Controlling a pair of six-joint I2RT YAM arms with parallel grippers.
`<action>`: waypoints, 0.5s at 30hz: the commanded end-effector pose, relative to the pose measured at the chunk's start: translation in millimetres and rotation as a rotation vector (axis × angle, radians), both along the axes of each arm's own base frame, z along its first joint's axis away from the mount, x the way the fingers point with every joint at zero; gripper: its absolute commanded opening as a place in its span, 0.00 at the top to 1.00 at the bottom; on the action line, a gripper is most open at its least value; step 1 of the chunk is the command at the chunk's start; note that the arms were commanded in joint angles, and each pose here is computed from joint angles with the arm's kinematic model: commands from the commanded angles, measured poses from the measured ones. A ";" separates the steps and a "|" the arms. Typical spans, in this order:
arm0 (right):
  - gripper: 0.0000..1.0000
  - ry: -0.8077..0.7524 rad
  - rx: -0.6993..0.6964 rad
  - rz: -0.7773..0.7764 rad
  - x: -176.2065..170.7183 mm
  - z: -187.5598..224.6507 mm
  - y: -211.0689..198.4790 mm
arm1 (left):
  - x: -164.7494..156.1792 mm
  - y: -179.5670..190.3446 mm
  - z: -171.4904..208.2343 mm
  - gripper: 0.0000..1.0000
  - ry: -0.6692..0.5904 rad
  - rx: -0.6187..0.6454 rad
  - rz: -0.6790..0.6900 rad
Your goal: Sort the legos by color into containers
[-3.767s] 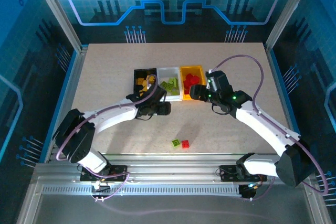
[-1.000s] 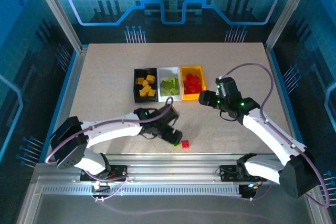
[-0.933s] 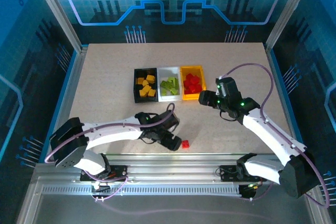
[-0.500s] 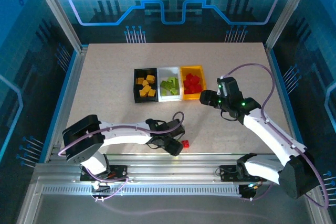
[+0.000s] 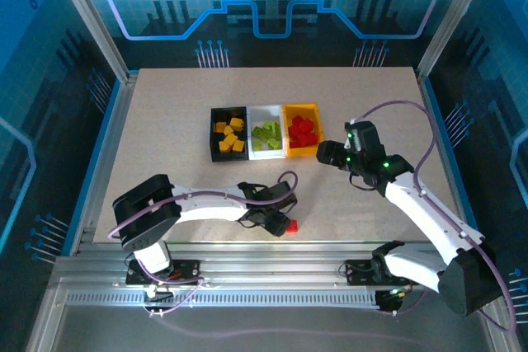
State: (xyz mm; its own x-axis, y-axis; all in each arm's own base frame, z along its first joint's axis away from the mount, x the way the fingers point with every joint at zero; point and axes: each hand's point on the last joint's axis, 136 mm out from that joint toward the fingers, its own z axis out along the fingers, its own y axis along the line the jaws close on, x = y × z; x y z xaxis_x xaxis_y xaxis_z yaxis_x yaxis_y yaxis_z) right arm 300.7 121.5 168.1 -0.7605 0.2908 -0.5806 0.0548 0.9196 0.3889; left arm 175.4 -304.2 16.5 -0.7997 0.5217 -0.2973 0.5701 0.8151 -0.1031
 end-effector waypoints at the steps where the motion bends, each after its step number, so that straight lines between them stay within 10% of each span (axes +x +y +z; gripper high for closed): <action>1: 0.23 -0.006 0.004 -0.011 -2.4 1.6 -6.2 | 4.4 -9.6 4.2 0.47 -0.008 -0.028 -0.022; 15: 0.23 -0.003 0.009 -0.041 0.1 0.6 -14.4 | 64.0 14.9 96.9 0.63 -0.165 -0.171 0.235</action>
